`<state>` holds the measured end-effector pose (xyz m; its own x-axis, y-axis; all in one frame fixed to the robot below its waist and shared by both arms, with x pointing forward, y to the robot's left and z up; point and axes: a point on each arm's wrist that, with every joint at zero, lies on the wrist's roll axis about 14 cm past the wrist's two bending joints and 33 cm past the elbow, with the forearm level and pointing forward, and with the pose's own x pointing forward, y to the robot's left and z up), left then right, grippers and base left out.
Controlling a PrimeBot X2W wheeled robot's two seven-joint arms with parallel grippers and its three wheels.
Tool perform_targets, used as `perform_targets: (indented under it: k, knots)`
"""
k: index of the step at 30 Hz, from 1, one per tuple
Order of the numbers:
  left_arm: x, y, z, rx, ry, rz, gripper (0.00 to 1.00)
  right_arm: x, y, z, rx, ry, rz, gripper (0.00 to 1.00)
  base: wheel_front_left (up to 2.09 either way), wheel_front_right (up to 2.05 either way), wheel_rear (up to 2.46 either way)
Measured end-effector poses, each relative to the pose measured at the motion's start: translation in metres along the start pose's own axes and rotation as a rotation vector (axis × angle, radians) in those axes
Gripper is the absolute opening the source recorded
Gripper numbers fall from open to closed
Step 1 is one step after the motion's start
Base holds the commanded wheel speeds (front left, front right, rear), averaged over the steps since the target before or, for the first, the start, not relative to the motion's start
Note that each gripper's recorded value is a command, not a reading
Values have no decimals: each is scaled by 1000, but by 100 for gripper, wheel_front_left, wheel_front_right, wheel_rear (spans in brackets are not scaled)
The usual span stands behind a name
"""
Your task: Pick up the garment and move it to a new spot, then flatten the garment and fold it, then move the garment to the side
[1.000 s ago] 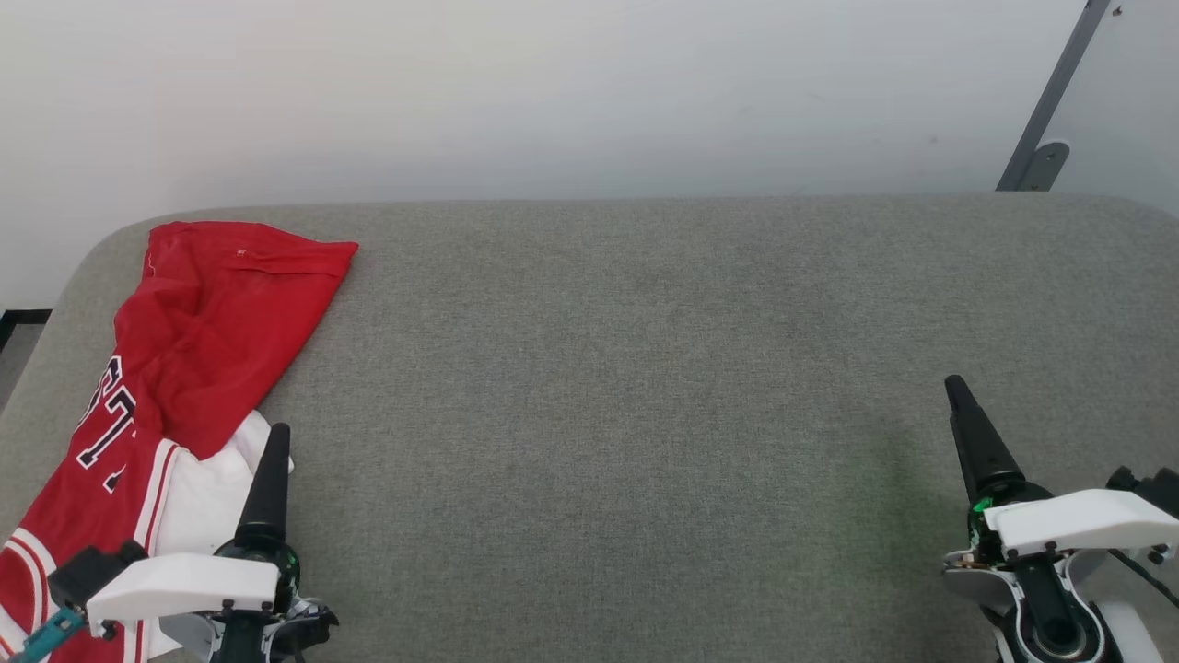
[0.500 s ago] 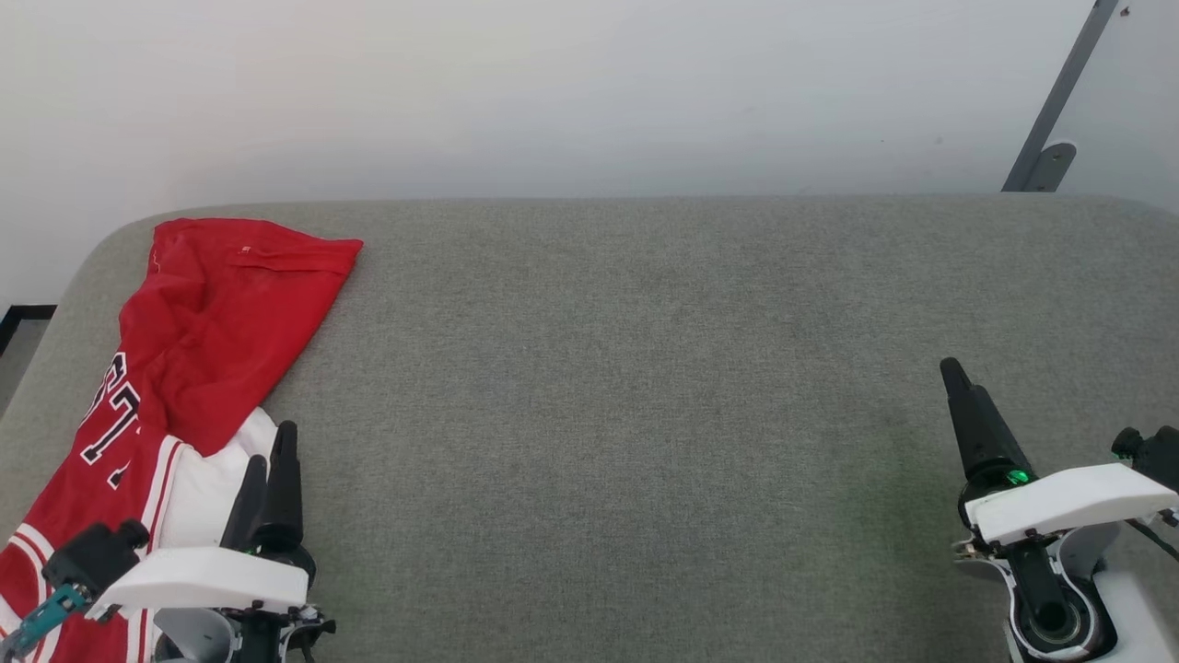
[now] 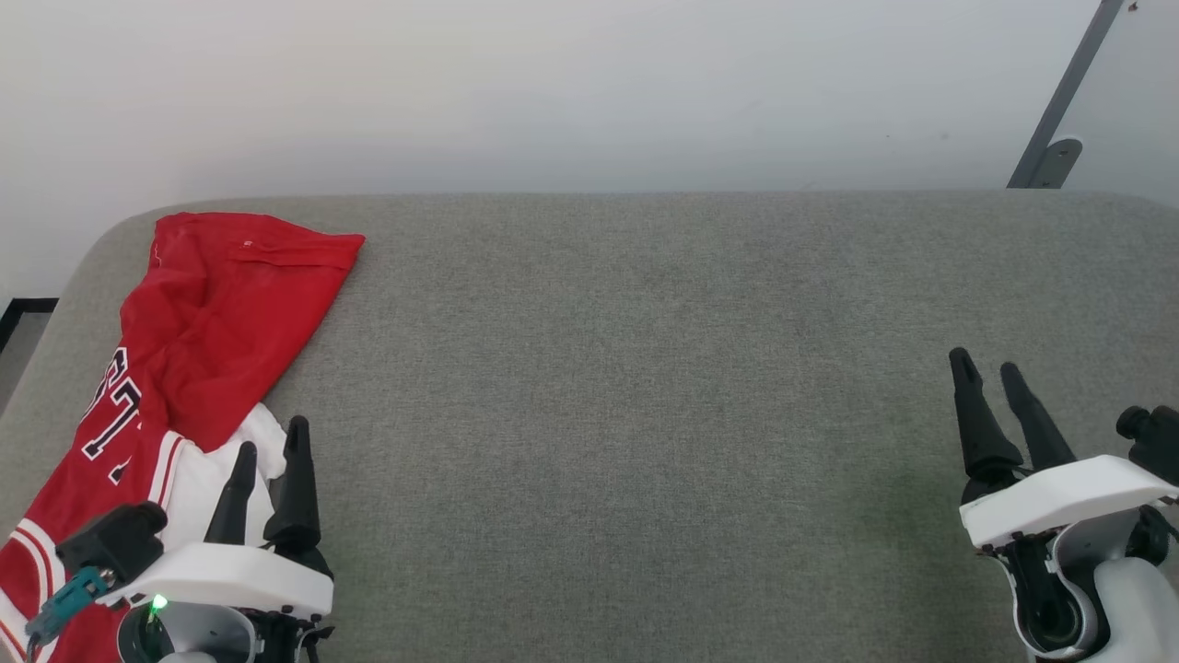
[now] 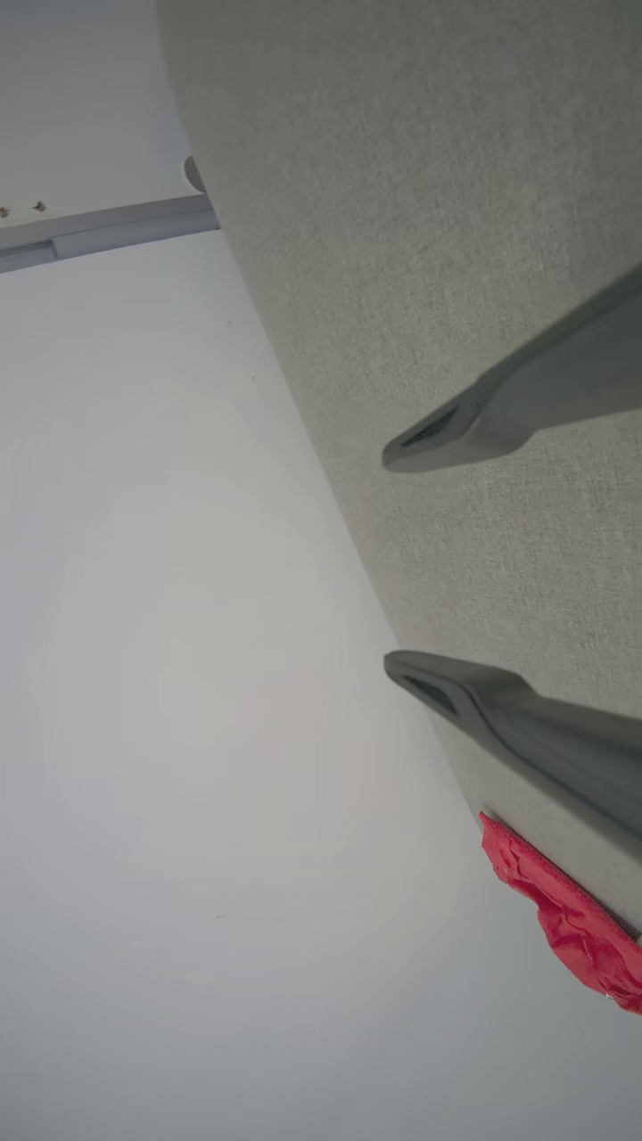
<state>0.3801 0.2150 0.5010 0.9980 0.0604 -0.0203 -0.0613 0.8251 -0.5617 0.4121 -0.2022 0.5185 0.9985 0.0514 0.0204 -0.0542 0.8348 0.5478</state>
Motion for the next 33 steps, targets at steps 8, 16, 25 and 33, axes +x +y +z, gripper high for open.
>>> perform_targets:
  k: [8,16,25,33]
  knots:
    - [0,-2,2,103,-10,-7,100,2,3,7,-139,-29,15,100,0,0,0]
    - [-2,1,-1,194,-5,-4,100,1,6,6,-271,-28,30,100,0,0,0]
    - [-2,6,6,281,-27,-10,100,6,6,9,-404,-38,42,100,0,0,0]
    - [-2,7,-3,334,-9,-24,100,7,2,5,-499,-26,42,100,0,0,0]
